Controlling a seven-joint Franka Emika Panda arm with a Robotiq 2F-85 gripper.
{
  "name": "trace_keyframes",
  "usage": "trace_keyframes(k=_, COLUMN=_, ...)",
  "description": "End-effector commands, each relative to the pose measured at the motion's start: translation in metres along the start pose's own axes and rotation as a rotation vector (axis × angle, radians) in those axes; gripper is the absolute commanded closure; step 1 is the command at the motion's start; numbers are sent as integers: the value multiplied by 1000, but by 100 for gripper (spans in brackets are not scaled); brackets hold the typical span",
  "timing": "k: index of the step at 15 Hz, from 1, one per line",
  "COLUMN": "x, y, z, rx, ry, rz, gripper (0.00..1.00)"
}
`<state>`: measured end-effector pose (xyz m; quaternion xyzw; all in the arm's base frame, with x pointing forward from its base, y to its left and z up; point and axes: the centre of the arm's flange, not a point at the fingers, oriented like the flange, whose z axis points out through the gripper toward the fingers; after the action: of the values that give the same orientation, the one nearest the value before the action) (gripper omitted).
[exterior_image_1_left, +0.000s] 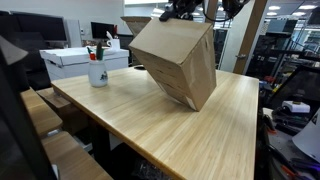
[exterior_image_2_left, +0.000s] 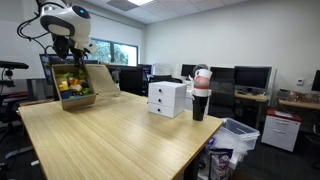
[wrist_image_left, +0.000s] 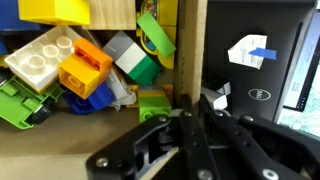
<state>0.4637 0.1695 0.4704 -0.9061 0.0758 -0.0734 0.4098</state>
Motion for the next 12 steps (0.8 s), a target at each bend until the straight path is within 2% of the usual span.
trace_keyframes(k=1, x=-6, y=8, z=-13, rx=63, ry=46, rz=-5, gripper=96)
trace_keyframes(k=12, x=2, y=23, z=-29, rx=145, ry=88, rz=-13, gripper=96)
